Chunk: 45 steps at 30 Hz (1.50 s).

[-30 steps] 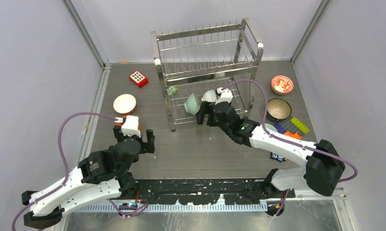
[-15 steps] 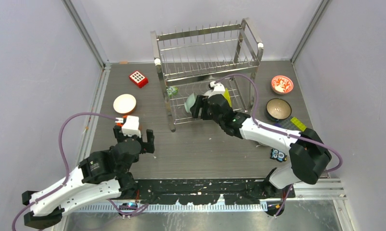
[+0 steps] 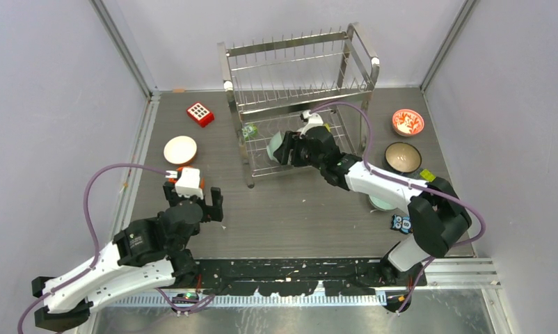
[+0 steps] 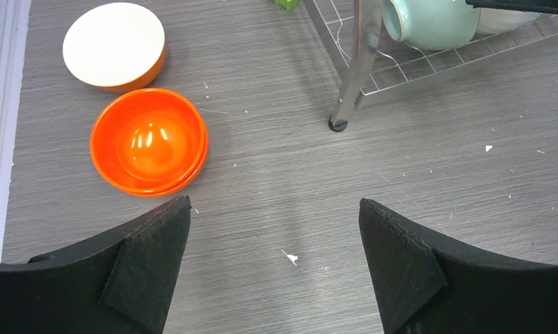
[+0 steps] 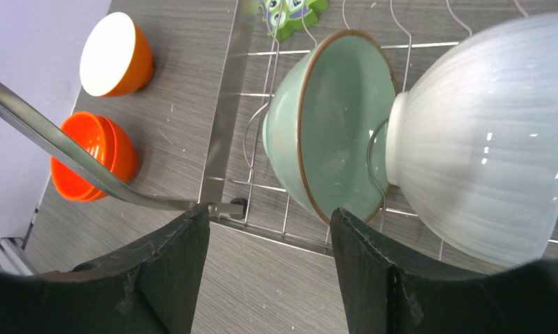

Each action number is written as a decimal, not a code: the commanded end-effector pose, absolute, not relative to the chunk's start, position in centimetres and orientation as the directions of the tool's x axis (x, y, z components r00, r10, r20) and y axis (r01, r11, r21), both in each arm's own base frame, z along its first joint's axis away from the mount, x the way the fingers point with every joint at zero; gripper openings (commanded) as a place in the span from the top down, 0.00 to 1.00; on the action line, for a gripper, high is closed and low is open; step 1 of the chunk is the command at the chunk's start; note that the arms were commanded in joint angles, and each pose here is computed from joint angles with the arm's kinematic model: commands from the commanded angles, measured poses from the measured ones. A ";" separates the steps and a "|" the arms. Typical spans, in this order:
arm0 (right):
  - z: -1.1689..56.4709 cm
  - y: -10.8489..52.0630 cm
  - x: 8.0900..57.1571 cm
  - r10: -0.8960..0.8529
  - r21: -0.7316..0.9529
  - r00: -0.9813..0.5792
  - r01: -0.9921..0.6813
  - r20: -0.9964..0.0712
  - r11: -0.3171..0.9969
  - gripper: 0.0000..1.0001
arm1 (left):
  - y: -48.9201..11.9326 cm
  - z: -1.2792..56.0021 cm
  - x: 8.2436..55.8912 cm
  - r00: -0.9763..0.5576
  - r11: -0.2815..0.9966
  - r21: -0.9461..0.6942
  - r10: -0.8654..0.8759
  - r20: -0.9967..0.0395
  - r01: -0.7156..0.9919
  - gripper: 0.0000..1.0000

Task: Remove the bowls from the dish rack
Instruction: Pick up the bowl from the dish rack.

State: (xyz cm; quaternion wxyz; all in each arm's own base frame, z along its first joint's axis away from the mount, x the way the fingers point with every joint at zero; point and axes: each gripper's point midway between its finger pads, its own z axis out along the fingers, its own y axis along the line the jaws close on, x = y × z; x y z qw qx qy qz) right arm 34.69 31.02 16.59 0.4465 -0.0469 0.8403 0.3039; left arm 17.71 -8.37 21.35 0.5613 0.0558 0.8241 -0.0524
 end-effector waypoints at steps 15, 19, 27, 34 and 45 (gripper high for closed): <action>16.4 33.2 36.6 0.138 0.483 -0.634 -0.412 -0.761 0.773 0.41 | -9.1 21.5 18.2 -0.360 0.989 -0.023 0.033 -0.932 0.149 0.08; 16.5 32.8 36.6 0.144 0.477 -0.628 -0.401 -0.765 0.782 0.41 | -9.2 21.6 18.1 -0.361 0.987 -0.030 0.028 -0.932 0.156 0.08; 16.8 32.2 36.1 0.191 0.499 -0.612 -0.383 -0.767 0.777 0.42 | -9.3 21.7 18.1 -0.355 0.986 -0.037 0.024 -0.935 0.163 0.08; 16.5 32.6 36.3 0.181 0.503 -0.617 -0.398 -0.765 0.767 0.49 | -9.2 21.7 18.0 -0.354 0.986 -0.042 0.016 -0.935 0.158 0.08; 17.7 33.0 36.8 0.224 0.514 -0.564 -0.430 -0.795 0.742 0.48 | -9.1 21.6 18.1 -0.358 0.987 -0.033 0.025 -0.933 0.155 0.08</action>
